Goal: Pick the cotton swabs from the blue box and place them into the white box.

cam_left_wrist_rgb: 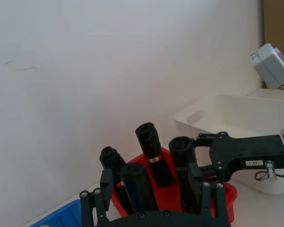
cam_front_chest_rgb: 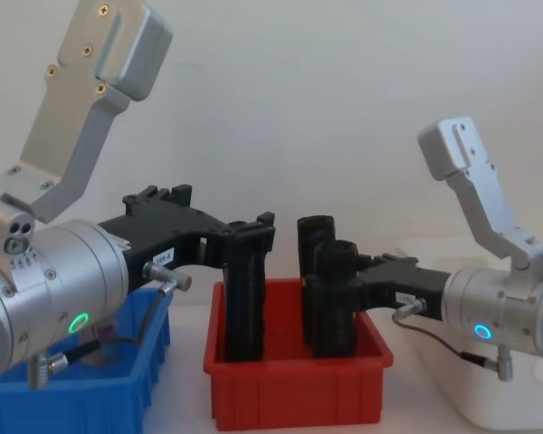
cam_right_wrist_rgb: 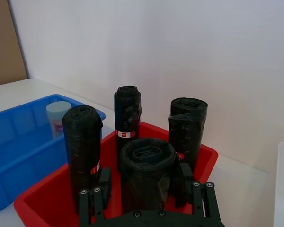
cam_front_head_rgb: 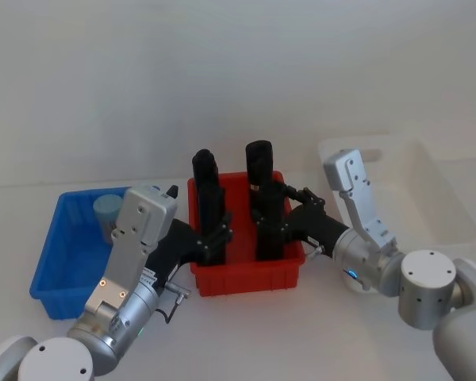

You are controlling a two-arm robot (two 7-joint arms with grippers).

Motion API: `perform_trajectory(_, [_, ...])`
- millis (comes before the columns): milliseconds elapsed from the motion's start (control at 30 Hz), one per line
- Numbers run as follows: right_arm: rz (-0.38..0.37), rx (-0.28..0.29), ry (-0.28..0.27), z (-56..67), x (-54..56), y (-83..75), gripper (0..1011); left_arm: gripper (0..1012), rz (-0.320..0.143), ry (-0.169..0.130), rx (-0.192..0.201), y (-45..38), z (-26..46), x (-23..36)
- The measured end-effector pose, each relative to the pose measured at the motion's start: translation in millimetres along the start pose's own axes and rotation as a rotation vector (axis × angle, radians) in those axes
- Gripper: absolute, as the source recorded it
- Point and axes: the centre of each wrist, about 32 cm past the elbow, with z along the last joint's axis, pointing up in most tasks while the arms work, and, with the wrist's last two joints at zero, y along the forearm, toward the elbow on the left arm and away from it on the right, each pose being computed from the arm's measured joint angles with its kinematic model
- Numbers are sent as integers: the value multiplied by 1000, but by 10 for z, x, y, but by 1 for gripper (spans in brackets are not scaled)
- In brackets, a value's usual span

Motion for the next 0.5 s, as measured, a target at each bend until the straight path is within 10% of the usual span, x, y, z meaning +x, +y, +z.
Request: perform_trajectory(500, [23,6,8,-31,42,194,554,1004,0,0,0,0,0,0])
